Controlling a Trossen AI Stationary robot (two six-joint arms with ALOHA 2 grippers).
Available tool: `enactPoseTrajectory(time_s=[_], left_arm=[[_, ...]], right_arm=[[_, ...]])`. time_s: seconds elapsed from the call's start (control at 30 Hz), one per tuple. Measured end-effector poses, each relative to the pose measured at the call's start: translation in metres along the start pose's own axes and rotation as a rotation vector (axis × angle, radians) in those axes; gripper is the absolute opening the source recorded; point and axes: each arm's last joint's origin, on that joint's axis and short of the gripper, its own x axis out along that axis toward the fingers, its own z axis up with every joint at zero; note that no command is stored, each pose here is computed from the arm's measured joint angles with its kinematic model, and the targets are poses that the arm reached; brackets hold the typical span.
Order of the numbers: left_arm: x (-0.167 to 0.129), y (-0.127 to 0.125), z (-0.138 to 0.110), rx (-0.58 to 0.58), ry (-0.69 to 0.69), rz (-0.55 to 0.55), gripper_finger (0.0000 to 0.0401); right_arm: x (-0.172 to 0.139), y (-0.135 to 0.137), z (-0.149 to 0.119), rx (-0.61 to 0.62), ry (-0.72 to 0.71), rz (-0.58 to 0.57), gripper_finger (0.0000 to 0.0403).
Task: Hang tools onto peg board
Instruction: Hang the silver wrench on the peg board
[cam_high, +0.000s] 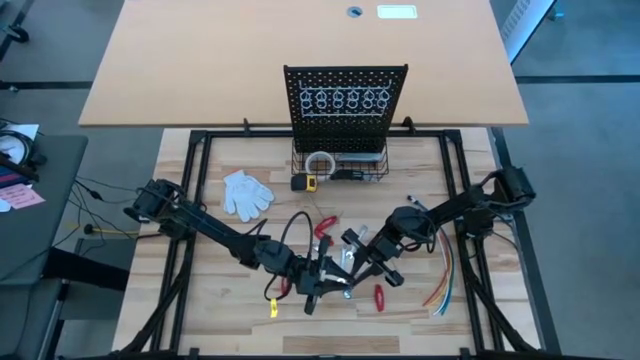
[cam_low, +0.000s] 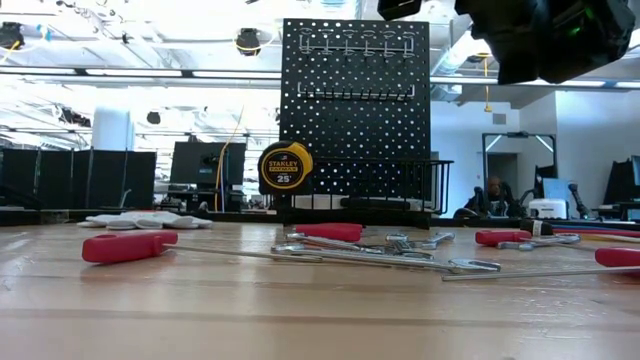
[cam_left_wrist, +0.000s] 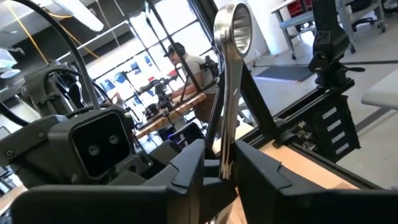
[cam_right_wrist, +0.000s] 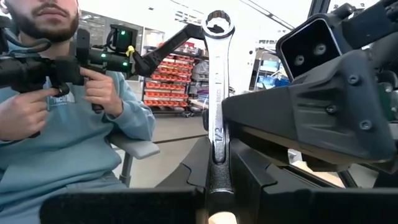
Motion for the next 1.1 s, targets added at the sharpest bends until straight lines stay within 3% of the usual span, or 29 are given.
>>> enactPoseTrajectory(time_s=[0.4, 0.67, 0.8, 0.9, 1.1], left_arm=[[0.000, -0.001, 0.000, -0.009, -0.011, -0.020, 0.0021], [-0.002, -0.009, -0.002, -0.002, 0.099, 0.040, 0.0008], [-0.008, -0.009, 0.004, 0.023, 0.267, 0.150, 0.0006], [-0.014, -0.004, 0.011, 0.008, 0.332, 0.230, 0.0006], [-0.022, 0.002, 0.019, -0.053, 0.379, 0.229, 0.0005]], right_arm=[[0.000, -0.001, -0.001, 0.010, 0.009, -0.031, 0.0045], [-0.010, -0.014, -0.009, 0.196, 0.077, -0.088, 0.0101], [-0.022, -0.026, -0.012, 0.304, 0.111, -0.102, 0.0131], [-0.035, -0.031, -0.005, 0.333, 0.101, -0.207, 0.0133], [-0.072, -0.024, 0.019, 0.297, 0.046, -0.513, 0.0113]])
